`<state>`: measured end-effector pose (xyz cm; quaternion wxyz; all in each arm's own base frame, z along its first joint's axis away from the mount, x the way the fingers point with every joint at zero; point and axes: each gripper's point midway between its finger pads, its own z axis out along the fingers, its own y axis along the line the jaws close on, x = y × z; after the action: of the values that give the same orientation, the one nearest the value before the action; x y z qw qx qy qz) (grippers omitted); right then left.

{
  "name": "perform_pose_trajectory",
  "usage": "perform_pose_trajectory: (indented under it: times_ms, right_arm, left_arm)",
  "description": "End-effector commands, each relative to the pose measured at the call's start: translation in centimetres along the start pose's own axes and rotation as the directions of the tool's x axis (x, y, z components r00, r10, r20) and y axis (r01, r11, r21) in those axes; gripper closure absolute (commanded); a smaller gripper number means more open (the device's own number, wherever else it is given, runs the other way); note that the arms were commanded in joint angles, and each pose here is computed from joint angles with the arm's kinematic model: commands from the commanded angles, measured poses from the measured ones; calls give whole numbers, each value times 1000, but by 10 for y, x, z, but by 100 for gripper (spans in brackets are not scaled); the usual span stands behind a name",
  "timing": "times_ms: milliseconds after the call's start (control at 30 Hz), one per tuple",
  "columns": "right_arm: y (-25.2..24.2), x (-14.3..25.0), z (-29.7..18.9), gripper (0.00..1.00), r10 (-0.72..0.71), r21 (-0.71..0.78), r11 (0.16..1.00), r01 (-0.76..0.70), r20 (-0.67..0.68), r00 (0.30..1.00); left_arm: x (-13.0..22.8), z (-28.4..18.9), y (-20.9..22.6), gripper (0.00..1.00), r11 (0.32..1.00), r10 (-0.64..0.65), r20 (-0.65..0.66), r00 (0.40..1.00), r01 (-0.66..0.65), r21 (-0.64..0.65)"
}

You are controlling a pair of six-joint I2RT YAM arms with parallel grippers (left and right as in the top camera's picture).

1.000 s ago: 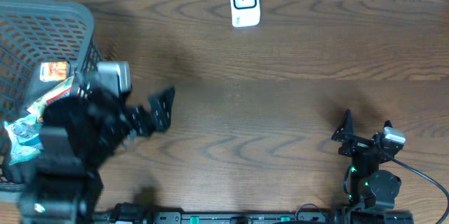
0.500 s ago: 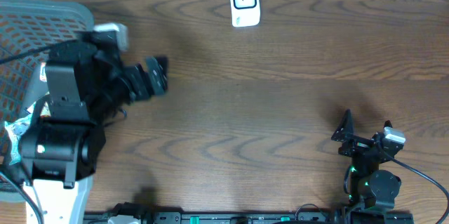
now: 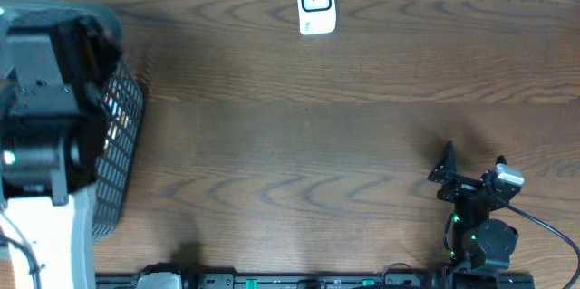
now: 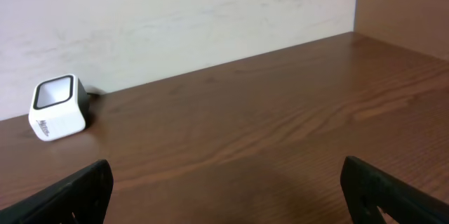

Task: Scan the item barcode
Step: 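Move the left gripper into the basket above the blue-capped bottle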

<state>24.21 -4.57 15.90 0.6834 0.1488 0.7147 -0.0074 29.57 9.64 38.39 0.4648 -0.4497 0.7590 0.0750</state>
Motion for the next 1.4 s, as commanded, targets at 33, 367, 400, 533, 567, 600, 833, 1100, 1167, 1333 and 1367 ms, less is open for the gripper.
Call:
perform_pose_trajectory:
  times_ms: [33,367,400,533,567,600,833,1100,1167,1333,1367]
  right_arm:
    - [-1,0,0,1,-7,5,1000,7,2,1000]
    - [-1,0,0,1,-7,5,1000,7,2,1000]
    - [-1,0,0,1,-7,5,1000,7,2,1000]
    - [-1,0,0,1,-7,5,1000,7,2,1000]
    - [-1,0,0,1,-7,5,1000,7,2,1000]
    - [-1,0,0,1,-7,5,1000,7,2,1000]
    - [-1,0,0,1,-7,5,1000,7,2,1000]
    - [-1,0,0,1,-7,5,1000,7,2,1000]
    - [-1,0,0,1,-7,5,1000,7,2,1000]
    - [-1,0,0,1,-7,5,1000,7,2,1000]
    - [-1,0,0,1,-7,5,1000,7,2,1000]
  left_arm:
    - [-1,27,67,2,900,-320,56,946,322,-295]
    - [25,53,140,2,632,-600,77,796,530,-566]
    - [27,56,143,2,620,-608,72,790,530,-579]
    - [38,69,155,2,576,-628,55,776,512,-638]
    - [40,73,158,2,567,-632,52,774,506,-650]
    - [43,77,160,2,556,-638,46,769,501,-663]
    - [66,104,170,2,487,-686,-10,728,448,-749]
    - [87,117,190,2,389,-721,5,693,411,-824]
    - [92,118,196,2,374,-725,9,688,405,-834]
    - [94,127,205,2,381,-723,7,691,407,-830]
    - [94,132,206,2,399,-716,-4,698,404,-823]
